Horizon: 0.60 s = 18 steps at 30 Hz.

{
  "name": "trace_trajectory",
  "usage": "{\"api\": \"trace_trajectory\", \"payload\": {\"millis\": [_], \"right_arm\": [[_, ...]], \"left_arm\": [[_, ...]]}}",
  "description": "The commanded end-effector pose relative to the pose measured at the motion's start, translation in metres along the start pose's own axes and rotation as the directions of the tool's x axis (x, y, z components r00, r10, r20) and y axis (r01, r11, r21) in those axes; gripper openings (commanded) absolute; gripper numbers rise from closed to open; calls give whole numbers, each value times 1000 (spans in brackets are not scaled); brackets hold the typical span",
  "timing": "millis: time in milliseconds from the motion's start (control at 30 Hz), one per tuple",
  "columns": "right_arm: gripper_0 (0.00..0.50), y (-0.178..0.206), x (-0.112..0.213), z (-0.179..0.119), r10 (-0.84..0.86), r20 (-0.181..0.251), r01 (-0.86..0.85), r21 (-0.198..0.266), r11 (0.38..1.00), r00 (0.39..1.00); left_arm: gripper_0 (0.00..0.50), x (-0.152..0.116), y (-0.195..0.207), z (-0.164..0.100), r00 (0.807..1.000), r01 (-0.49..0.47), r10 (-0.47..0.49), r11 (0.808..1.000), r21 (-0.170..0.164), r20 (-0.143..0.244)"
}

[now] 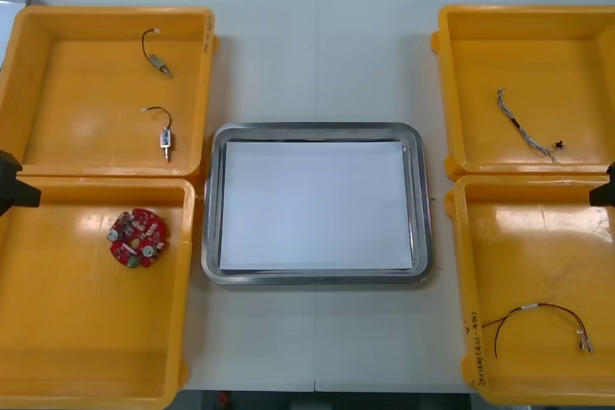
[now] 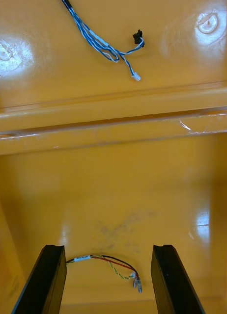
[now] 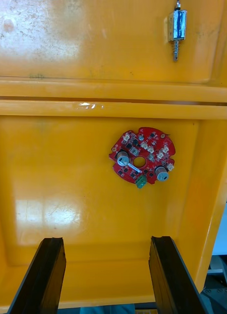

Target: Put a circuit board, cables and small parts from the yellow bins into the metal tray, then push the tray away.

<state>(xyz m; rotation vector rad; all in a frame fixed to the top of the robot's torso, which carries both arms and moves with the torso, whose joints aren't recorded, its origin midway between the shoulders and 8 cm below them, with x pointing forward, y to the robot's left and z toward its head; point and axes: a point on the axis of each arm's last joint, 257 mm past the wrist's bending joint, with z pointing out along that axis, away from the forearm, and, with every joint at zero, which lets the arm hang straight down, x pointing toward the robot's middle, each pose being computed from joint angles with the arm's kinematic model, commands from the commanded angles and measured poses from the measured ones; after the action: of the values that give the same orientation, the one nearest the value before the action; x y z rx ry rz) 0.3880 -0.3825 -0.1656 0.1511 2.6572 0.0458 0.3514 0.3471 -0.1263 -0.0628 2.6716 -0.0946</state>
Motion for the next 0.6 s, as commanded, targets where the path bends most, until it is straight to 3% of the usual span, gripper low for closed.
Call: {"api": "trace_trajectory", "payload": {"millis": [33, 600], "right_arm": [[500, -18, -3, -11, -29, 12, 28, 37, 999, 1000], [500, -18, -3, -11, -29, 12, 28, 37, 999, 1000]], "left_arm": [[500, -2, 11, -13, 996, -85, 86, 995, -46, 15], [500, -2, 11, -13, 996, -85, 86, 995, -46, 15]]}}
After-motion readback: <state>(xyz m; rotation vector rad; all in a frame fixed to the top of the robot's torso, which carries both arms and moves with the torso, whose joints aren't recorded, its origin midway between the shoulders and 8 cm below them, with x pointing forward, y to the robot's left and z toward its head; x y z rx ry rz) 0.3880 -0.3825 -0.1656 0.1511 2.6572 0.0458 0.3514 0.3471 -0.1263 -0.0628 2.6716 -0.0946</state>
